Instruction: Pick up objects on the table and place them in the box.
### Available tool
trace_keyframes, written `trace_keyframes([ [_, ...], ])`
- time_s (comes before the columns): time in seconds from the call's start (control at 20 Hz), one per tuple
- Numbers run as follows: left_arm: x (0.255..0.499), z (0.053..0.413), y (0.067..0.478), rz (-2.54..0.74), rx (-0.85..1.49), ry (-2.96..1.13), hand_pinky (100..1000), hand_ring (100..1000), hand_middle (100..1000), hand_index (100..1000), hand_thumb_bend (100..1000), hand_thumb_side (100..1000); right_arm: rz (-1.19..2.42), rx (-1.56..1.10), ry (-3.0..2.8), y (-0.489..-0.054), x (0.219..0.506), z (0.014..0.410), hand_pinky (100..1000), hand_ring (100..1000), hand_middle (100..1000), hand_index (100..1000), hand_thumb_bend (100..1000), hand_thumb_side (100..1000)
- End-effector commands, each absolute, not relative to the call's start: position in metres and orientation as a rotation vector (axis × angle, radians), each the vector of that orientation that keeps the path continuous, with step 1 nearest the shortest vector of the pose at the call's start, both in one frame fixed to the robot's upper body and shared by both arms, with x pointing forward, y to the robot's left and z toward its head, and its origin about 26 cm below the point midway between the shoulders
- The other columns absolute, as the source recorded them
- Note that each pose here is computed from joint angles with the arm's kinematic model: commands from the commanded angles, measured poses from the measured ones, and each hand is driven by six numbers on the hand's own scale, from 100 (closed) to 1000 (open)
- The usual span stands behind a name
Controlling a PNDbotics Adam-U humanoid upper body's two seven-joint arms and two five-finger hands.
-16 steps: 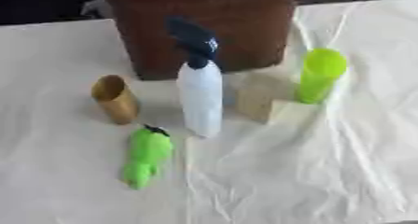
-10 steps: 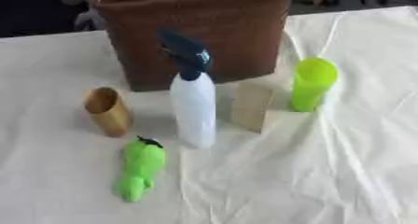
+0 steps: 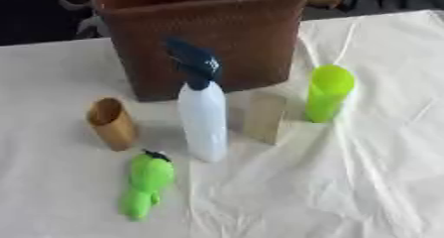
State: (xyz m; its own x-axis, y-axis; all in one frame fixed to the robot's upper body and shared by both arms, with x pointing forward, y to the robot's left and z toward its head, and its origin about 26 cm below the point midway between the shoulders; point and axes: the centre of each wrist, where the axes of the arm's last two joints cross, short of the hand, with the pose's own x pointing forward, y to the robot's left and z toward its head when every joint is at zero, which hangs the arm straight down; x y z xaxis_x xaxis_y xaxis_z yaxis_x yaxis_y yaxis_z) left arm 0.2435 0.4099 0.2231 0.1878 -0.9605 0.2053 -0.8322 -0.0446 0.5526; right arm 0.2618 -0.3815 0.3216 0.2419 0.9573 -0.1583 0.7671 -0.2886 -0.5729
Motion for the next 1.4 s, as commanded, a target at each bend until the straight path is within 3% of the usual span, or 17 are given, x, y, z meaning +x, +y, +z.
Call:
trace_keyframes([
  [0.05, 0.242, 0.230, 0.410, -0.318, 1.920, -1.697, 999, 1000, 989, 966, 100, 1000, 0.759, -2.182, -1.573, -0.381, 0.258, 0.337, 870, 912, 885, 912, 100, 1000],
  [0.2, 0.243, 0.231, 0.410, -0.330, 1.910, -1.701, 998, 1000, 989, 965, 100, 1000, 0.826, -2.151, -1.568, -0.379, 0.258, 0.341, 866, 908, 883, 907, 100, 1000],
  [0.3, 0.243, 0.231, 0.409, -0.336, 1.904, -1.702, 999, 1000, 988, 963, 100, 1000, 0.861, -2.135, -1.562, -0.378, 0.258, 0.343, 864, 907, 879, 903, 150, 1000],
  [0.35, 0.243, 0.231, 0.409, -0.339, 1.902, -1.703, 998, 1000, 987, 959, 100, 1000, 0.882, -2.123, -1.558, -0.377, 0.258, 0.343, 858, 908, 883, 909, 254, 1000],
  [0.4, 0.243, 0.231, 0.409, -0.341, 1.901, -1.705, 998, 1000, 987, 959, 100, 1000, 0.908, -2.106, -1.553, -0.377, 0.258, 0.343, 858, 908, 883, 909, 254, 1000],
  [0.45, 0.243, 0.231, 0.409, -0.344, 1.898, -1.706, 998, 1000, 982, 949, 100, 1000, 0.946, -2.082, -1.542, -0.376, 0.259, 0.343, 853, 908, 856, 931, 326, 986],
  [0.6, 0.244, 0.231, 0.408, -0.362, 1.881, -1.704, 998, 1000, 981, 947, 100, 1000, 1.122, -1.957, -1.465, -0.371, 0.261, 0.343, 851, 909, 858, 924, 305, 968],
  [0.65, 0.244, 0.231, 0.408, -0.367, 1.876, -1.703, 997, 1000, 975, 935, 100, 1000, 1.156, -1.930, -1.446, -0.370, 0.261, 0.344, 835, 926, 856, 859, 156, 948],
  [0.8, 0.245, 0.231, 0.407, -0.392, 1.847, -1.698, 996, 1000, 973, 930, 100, 1000, 1.316, -1.787, -1.390, -0.363, 0.263, 0.344, 837, 959, 921, 908, 113, 958],
  [0.85, 0.245, 0.232, 0.406, -0.397, 1.843, -1.697, 996, 1000, 968, 924, 100, 997, 1.343, -1.756, -1.378, -0.362, 0.264, 0.345, 815, 996, 976, 987, 100, 987],
  [0.95, 0.246, 0.233, 0.405, -0.417, 1.831, -1.701, 996, 1000, 967, 923, 100, 996, 1.439, -1.664, -1.308, -0.358, 0.265, 0.344, 812, 993, 971, 988, 100, 996],
  [1.05, 0.247, 0.233, 0.405, -0.432, 1.820, -1.702, 994, 1000, 956, 917, 100, 991, 1.509, -1.616, -1.240, -0.355, 0.266, 0.346, 775, 885, 843, 962, 100, 1000],
  [1.1, 0.247, 0.234, 0.404, -0.443, 1.811, -1.701, 991, 1000, 946, 913, 100, 986, 1.542, -1.613, -1.209, -0.353, 0.266, 0.347, 754, 768, 837, 959, 145, 1000],
  [1.25, 0.248, 0.235, 0.403, -0.461, 1.797, -1.700, 990, 999, 941, 909, 100, 980, 1.614, -1.568, -1.150, -0.349, 0.267, 0.347, 795, 947, 913, 987, 277, 1000],
  [1.4, 0.248, 0.236, 0.403, -0.470, 1.788, -1.702, 988, 986, 920, 903, 100, 980, 1.659, -1.461, -1.130, -0.347, 0.268, 0.346, 829, 1000, 960, 1000, 425, 1000],
])
